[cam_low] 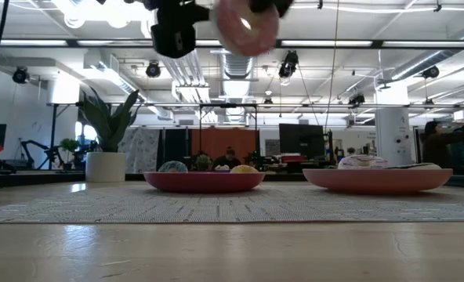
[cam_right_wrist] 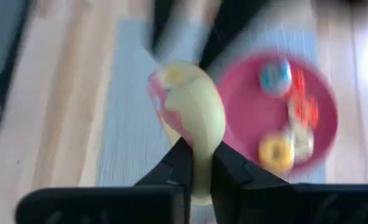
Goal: Pick & Place donuts
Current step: Put the large pink donut on the light pink plate
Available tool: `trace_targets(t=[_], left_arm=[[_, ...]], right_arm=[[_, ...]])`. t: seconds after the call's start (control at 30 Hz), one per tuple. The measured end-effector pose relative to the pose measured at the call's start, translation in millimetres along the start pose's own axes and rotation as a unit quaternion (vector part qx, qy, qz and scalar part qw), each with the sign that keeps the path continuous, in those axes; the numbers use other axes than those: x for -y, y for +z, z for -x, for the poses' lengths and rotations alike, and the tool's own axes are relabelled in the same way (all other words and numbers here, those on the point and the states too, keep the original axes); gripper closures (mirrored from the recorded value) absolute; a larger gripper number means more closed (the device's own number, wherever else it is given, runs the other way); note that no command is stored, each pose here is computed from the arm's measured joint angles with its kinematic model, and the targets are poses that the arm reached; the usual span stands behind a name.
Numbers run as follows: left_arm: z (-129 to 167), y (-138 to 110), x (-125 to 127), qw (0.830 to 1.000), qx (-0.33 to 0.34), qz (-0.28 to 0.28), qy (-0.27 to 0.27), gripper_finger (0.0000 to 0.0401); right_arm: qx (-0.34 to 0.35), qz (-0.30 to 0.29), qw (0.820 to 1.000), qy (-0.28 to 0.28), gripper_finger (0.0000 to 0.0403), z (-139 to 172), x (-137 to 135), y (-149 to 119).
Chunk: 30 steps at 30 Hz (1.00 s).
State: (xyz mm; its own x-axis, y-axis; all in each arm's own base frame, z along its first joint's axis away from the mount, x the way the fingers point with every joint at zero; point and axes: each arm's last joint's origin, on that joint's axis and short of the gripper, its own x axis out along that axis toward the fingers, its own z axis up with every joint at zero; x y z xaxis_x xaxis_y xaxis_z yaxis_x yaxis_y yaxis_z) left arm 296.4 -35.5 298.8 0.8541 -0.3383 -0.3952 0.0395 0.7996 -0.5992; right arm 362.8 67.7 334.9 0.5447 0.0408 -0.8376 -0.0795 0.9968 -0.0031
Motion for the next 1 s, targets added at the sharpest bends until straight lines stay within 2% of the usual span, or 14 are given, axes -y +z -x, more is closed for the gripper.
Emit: trace_targets(t=[0.17,0.3,0.43,0.53,0.67,0.83,1.0], left_arm=[[15.7,-5.1,-2.5,0.995,0.010,0.010,0.101,0.0262],[33.7,-8.2,-0.5,0.983,0.036,0.019,0.178,0.0262],[46.2,-12.2,5.3,0.981,0.037,0.026,0.191,0.0262],[52.3,-15.9,10.1,0.981,0.032,0.033,0.190,0.0262],[56.9,-22.8,13.8,0.977,0.022,0.033,0.208,0.0261],[58.5,-28.1,13.7,0.972,0.014,0.034,0.232,0.0261],[58.0,-28.1,13.2,0.971,0.016,0.033,0.238,0.0261]], right_arm=[[-0.094,-0.140,0.985,-0.045,0.0386,-7.6,40.2,-26.3],[-0.160,-0.265,0.951,-0.029,0.0385,-19.5,82.7,-60.1],[-0.210,-0.347,0.914,-0.013,0.0385,-36.7,113.8,-98.6],[-0.224,-0.377,0.899,0.013,0.0385,-47.5,123.2,-117.7],[-0.221,-0.403,0.886,0.068,0.0377,-60.2,125.1,-130.3],[-0.241,-0.419,0.873,0.065,0.0349,-73.8,126.0,-151.1],[-0.246,-0.424,0.870,0.051,0.0316,-77.8,126.3,-160.1]])
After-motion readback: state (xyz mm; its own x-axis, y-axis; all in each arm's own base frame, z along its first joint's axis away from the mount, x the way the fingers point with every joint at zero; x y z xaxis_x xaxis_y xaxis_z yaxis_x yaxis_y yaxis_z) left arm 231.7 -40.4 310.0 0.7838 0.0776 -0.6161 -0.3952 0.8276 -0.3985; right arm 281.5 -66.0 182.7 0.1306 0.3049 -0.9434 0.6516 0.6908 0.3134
